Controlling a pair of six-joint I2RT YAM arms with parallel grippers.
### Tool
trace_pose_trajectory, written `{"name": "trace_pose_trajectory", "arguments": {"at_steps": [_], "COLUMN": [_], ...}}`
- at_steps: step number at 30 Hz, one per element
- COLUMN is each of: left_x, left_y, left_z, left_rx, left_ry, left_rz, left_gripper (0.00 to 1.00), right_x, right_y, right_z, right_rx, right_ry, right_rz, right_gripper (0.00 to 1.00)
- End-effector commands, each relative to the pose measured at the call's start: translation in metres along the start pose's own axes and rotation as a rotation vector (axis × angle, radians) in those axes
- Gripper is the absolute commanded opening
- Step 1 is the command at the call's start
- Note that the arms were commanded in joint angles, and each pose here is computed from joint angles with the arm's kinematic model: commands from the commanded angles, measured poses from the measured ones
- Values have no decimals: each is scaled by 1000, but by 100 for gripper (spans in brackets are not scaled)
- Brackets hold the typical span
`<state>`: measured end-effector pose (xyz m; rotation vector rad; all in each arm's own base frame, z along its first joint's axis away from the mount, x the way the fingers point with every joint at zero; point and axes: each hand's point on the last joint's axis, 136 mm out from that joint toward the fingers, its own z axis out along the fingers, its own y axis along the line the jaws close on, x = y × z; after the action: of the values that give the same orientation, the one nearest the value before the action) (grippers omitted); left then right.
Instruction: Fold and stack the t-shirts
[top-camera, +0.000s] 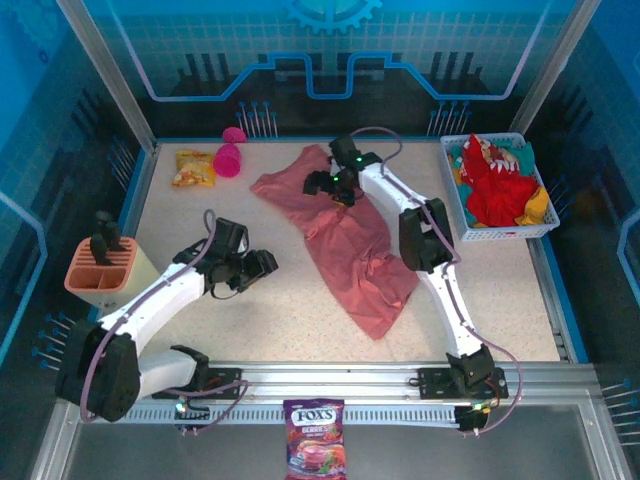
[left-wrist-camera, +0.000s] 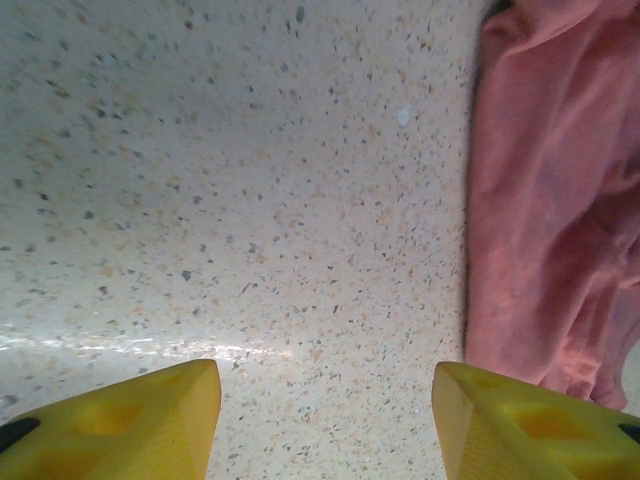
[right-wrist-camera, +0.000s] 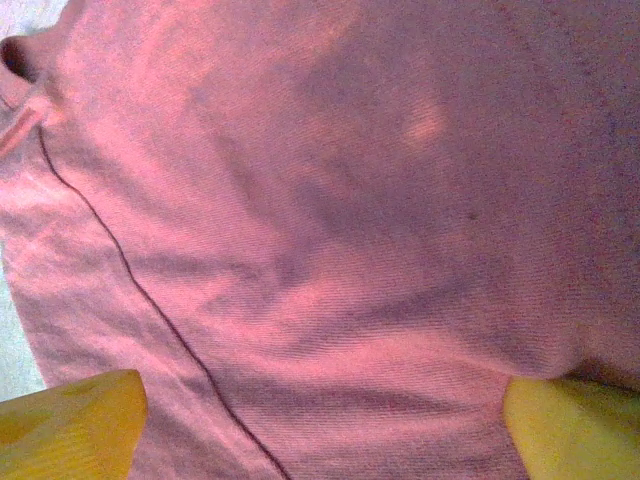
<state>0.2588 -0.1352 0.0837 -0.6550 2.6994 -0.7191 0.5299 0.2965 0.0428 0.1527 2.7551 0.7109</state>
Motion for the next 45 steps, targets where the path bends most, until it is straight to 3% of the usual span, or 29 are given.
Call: {"name": "trace_pose_trajectory", "arguments": {"at_steps": [1,8,14,18,21,24,29,33,37,41,45], "left_x": [-2,28,73,84,55,4,-62,-98,-136,-168,-184], "left_y": [-21,-55,-82,-91,-99,-132,-175,-186,-195,-218,-239], "left_z": [10,40,62,78,80,74,89,119,140,157,171], "left_rx": [25,28,81,88,64,124,142,125,128,246,312], "left_ry": [3,103,224,258,204,148,129,139,97,72,48], "left_rz": [15,84,110,124,151,189,232,226,221,160,135], "left_gripper": [58,57,57,56,56,57,57,57,57,55,54], "right_x": [2,-21,-40,-36,-22,-1,61,105,145,171,188], "right_y": [-68,-103,-75,-63,-68,-77,-101,-130,-155,-150,-159], "right_z": [-1,-22,-62,-101,-129,-150,-169,-178,-178,-174,-178], "right_rx": [149,80,32,62,105,100,147,202,195,109,142], "right_ry": [-5,-130,-210,-204,-193,-165,-62,-14,27,78,88], "right_rz": [209,462,361,227,160,103,54,71,121,94,107], "right_gripper": [95,95,100,100,100,100,100,99,91,81,81]}}
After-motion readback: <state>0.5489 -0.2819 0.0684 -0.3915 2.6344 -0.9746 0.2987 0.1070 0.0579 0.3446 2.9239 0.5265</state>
